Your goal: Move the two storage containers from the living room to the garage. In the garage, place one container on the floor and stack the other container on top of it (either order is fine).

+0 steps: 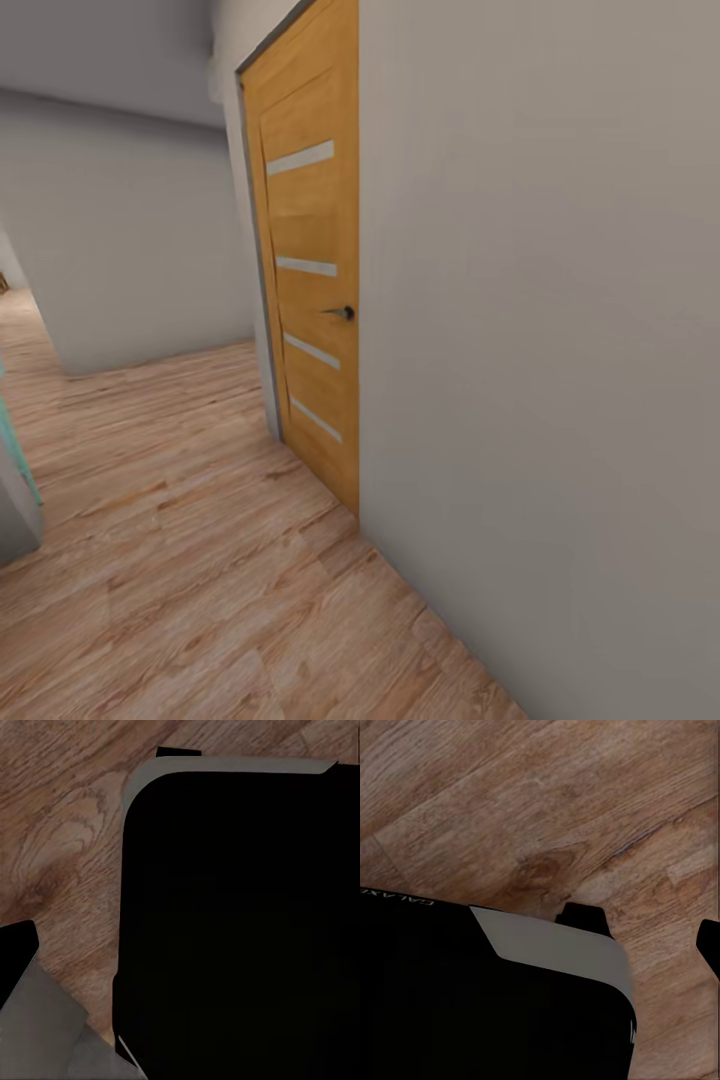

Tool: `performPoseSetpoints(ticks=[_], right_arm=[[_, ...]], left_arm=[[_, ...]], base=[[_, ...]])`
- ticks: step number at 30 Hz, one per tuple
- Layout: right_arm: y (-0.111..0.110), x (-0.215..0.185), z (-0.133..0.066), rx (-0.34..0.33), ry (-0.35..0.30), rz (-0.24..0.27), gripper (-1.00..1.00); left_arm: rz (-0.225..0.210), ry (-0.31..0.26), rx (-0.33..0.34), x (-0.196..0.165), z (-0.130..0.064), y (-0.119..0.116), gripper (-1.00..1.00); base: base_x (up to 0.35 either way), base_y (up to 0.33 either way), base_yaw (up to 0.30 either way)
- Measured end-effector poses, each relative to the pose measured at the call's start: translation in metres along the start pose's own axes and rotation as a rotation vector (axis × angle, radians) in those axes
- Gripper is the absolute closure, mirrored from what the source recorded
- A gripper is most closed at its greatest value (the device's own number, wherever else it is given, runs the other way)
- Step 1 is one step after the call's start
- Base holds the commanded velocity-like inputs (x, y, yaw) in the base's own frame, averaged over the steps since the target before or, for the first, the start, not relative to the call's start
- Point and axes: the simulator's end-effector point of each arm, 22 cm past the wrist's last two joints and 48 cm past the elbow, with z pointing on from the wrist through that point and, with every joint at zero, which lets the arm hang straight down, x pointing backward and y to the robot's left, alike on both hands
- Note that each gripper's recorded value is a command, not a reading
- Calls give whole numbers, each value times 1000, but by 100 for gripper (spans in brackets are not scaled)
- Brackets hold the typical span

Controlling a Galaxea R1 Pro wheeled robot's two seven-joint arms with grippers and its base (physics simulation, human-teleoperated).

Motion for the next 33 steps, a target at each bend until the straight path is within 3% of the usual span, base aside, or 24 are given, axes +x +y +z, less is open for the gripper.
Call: performPoseSetpoints(ticks=[33], right_arm=[[0, 0, 0, 3, 0, -1, -100]], left_arm=[[0, 0, 0, 0, 0, 0, -100]], base=[[322, 0, 268]])
